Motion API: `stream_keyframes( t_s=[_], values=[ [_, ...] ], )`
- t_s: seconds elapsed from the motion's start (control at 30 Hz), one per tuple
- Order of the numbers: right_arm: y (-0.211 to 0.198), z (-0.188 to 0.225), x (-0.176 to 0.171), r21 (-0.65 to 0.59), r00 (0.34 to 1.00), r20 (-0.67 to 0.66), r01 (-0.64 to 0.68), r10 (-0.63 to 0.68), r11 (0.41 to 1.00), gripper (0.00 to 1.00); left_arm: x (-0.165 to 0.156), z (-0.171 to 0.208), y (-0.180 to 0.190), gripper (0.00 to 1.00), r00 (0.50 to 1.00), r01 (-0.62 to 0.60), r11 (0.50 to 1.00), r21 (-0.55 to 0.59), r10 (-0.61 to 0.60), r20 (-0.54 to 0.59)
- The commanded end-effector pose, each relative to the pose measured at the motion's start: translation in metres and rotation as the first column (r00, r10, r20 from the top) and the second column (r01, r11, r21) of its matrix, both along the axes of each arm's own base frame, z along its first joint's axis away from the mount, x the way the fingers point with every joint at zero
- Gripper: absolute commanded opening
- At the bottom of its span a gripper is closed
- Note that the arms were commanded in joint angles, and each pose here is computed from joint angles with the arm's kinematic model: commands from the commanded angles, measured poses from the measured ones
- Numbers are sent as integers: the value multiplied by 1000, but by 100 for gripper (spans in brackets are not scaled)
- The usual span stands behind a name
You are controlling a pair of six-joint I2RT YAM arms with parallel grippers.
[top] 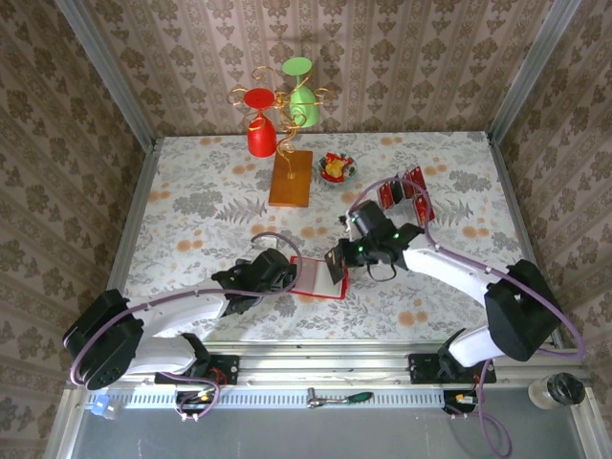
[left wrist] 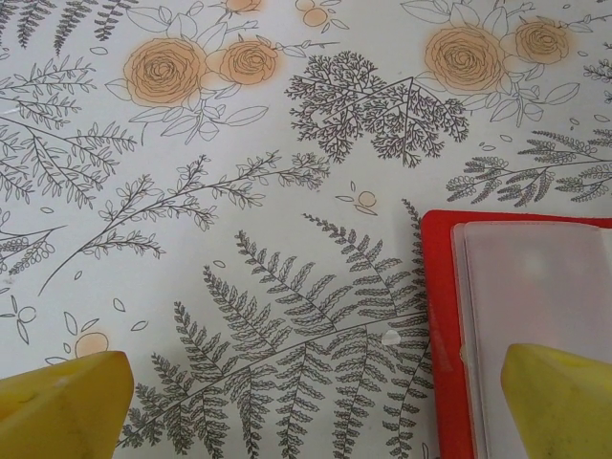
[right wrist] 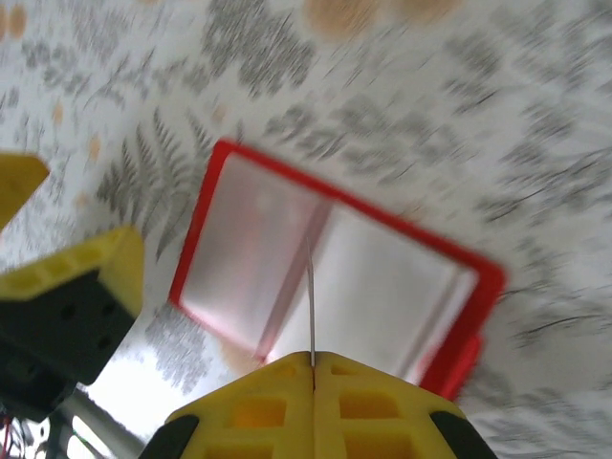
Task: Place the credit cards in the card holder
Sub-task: Rotate the card holder at the bottom-center of the table.
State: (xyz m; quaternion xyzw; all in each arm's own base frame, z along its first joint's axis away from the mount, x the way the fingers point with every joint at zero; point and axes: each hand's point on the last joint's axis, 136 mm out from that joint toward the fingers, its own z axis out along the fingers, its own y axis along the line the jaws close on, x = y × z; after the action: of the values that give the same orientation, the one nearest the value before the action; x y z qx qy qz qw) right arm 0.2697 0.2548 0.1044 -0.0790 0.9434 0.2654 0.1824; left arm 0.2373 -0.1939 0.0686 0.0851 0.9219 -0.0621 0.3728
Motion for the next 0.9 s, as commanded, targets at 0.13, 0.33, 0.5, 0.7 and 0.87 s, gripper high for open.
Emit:
stream_keyframes(
  t_s=[0.13,0.33,0.5,0.7,0.87],
  values=[
    [8,-9,-16,54,998,5,55,-56,997,0,1,3,5,100,1000,-31,999,-8,31,5],
    [0,-24,-23,32,998,-15,69,-69,997,0,1,2,4,100,1000,-30,999,-14,30,0],
    [-13,-31,-21,-34,998,-4,65,-65,997,0,0,4,3,100,1000,-27,999,-23,27,2],
    [-33,-31,-8,-52,998,-7,67,-67,996,0,1,7,-3,100,1000,-9,999,-38,9,5],
    [-48,-38,-2,-66,997,-23,71,-73,995,0,1,10,-9,100,1000,5,999,-46,-5,9]
  ],
)
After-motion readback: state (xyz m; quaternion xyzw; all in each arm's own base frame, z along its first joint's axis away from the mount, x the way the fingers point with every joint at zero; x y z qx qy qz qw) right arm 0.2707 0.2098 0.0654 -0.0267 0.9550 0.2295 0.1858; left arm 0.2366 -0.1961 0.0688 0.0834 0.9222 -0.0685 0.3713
